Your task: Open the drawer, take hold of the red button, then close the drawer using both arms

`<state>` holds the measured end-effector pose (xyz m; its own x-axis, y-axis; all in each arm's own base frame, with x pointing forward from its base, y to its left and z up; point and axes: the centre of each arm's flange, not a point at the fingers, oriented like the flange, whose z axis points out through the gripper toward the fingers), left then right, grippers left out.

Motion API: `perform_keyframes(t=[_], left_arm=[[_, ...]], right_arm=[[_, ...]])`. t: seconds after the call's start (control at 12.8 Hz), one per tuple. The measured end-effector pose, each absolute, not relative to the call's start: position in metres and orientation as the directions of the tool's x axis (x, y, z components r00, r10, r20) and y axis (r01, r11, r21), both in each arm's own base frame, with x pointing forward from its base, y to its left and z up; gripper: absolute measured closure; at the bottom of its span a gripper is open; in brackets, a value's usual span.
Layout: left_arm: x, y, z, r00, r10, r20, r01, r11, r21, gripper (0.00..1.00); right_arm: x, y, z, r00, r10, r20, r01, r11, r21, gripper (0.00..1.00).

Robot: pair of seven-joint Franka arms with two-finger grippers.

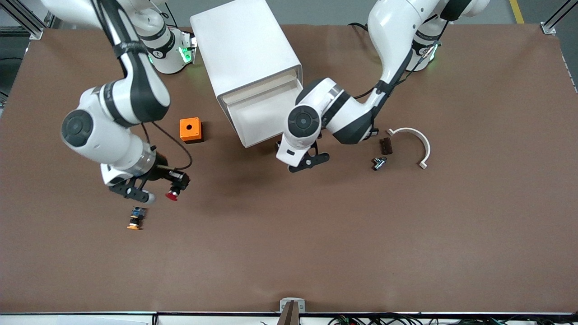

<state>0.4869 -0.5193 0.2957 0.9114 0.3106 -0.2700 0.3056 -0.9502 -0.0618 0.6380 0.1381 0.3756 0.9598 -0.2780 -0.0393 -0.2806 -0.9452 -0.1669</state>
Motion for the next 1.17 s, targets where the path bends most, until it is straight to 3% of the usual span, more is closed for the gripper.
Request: perform_keyframes(t=[0.62, 1.17], left_arm=[[0.410, -0.568, 0.277, 0.878, 0.359, -0.316, 0.329, -0.933, -0.145, 0.00], [0.362, -0.598, 0.281, 0.859, 0.377, -0.347, 0.339, -0.926, -0.166, 0.00]], right_arm=[[0.699, 0.064, 0.260, 0.989, -0.148, -0.025, -0.149, -0.986, -0.071, 0.59], [0.711, 0.055, 0.215, 0.992, -0.124, 0.027, -0.122, -0.991, -0.061, 0.59]])
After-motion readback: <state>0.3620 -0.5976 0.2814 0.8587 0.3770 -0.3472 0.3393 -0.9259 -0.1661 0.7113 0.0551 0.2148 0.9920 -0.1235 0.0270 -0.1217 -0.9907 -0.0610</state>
